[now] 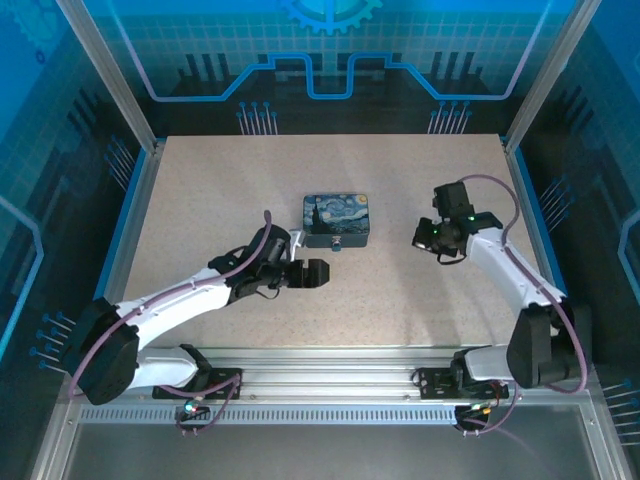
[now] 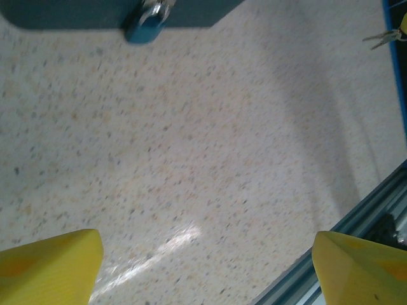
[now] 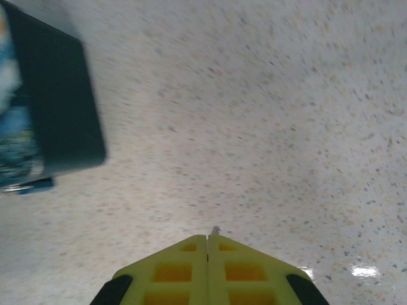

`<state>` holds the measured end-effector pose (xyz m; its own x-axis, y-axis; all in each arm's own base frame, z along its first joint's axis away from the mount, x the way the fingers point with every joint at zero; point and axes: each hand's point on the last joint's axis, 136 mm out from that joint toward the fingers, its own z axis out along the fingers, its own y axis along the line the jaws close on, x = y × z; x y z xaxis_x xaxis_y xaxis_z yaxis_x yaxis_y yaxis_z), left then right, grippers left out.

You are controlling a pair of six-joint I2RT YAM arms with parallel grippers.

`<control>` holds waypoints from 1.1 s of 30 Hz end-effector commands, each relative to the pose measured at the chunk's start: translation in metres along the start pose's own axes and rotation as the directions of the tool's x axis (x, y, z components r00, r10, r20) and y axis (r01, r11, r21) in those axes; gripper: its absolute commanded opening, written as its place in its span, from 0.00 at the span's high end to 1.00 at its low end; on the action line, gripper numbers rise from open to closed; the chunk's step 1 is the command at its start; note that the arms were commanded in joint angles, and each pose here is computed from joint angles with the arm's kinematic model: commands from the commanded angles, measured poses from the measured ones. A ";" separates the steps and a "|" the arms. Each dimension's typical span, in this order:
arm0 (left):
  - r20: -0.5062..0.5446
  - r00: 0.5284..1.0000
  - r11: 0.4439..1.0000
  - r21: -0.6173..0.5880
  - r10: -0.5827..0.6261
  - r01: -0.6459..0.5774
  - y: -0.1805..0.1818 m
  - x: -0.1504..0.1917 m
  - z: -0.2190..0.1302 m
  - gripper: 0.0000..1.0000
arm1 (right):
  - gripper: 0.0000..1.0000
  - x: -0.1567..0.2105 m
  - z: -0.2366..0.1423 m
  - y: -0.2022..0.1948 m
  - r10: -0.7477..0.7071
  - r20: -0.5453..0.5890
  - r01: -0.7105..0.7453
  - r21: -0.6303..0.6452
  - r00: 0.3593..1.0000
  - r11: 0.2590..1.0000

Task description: Unlock the padlock with the key

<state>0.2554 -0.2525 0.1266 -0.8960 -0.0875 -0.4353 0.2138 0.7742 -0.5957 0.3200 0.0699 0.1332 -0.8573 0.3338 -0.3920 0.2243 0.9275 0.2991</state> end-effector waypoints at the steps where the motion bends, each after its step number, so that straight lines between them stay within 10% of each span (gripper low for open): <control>1: 0.041 0.999 0.998 0.060 -0.026 0.023 -0.019 -0.028 -0.009 0.14 | 1.00 -0.009 -0.034 0.031 -0.036 0.034 0.041 -0.138 0.999 0.990; 15: 0.202 0.979 0.899 0.422 0.036 -0.120 -0.115 -0.122 -0.083 0.14 | 1.00 -0.011 -0.153 0.164 -0.215 0.129 0.249 -0.581 0.968 0.775; 33: 0.272 0.949 0.647 0.697 0.159 -0.309 -0.184 -0.119 -0.134 0.11 | 1.00 0.016 -0.207 0.236 -0.282 0.065 0.211 -0.823 0.957 0.527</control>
<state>0.2843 -0.2951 0.3677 -0.7190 -0.1587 -0.6766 0.6510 0.1871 -0.7356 0.2695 0.2495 0.3574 -0.8553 0.0724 -0.5131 -0.4170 0.4916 0.7644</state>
